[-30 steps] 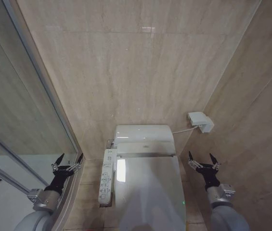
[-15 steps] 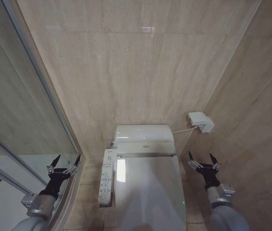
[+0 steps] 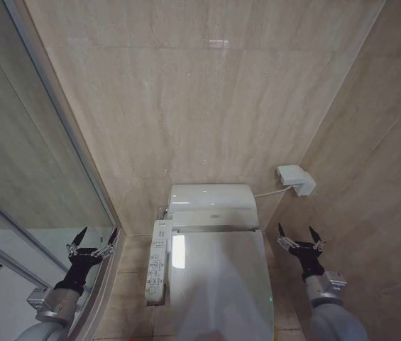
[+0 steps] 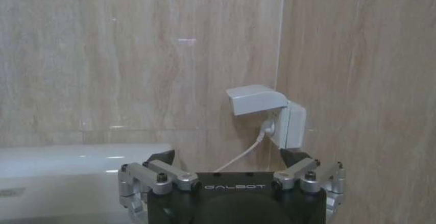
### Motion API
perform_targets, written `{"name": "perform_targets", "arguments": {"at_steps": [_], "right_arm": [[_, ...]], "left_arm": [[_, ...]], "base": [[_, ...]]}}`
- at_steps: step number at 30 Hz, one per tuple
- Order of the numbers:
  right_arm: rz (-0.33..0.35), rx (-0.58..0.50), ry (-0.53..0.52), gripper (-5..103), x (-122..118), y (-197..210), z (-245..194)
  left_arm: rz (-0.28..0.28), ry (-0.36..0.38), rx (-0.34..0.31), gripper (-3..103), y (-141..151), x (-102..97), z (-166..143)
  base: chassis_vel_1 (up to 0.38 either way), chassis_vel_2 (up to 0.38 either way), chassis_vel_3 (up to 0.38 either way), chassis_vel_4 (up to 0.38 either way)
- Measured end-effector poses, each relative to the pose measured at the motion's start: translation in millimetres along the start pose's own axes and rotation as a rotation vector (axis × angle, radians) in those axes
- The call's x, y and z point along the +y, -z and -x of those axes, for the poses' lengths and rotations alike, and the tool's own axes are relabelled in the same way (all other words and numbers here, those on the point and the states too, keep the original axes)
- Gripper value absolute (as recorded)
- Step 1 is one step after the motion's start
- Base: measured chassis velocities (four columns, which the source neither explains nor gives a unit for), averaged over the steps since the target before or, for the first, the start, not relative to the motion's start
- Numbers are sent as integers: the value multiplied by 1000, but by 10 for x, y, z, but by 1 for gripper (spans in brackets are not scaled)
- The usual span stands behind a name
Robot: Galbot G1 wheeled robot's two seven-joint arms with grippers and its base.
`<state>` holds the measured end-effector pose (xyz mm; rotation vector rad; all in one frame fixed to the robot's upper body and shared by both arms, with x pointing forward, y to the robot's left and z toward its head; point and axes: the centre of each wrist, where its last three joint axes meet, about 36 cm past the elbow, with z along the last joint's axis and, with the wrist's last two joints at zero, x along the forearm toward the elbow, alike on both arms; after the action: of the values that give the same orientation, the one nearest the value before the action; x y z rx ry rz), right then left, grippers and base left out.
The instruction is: Open the toilet lid, clean the toilet bowl with a toilet brush, close the toilet lid, and flush.
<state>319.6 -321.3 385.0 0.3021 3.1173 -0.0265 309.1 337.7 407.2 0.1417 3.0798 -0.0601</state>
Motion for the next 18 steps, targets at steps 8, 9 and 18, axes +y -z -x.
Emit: {"name": "perform_targets", "arguments": {"at_steps": [8,9,18], "right_arm": [[0,0,0,100,0,0,0],[0,0,0,100,0,0,0],[0,0,0,100,0,0,0]], "left_arm": [[1,0,1,100,-3,3,2],[1,0,1,100,-3,4,2],[1,0,1,100,-3,5,3]], "base": [[0,0,0,0],[0,0,0,0],[0,0,0,0]]}}
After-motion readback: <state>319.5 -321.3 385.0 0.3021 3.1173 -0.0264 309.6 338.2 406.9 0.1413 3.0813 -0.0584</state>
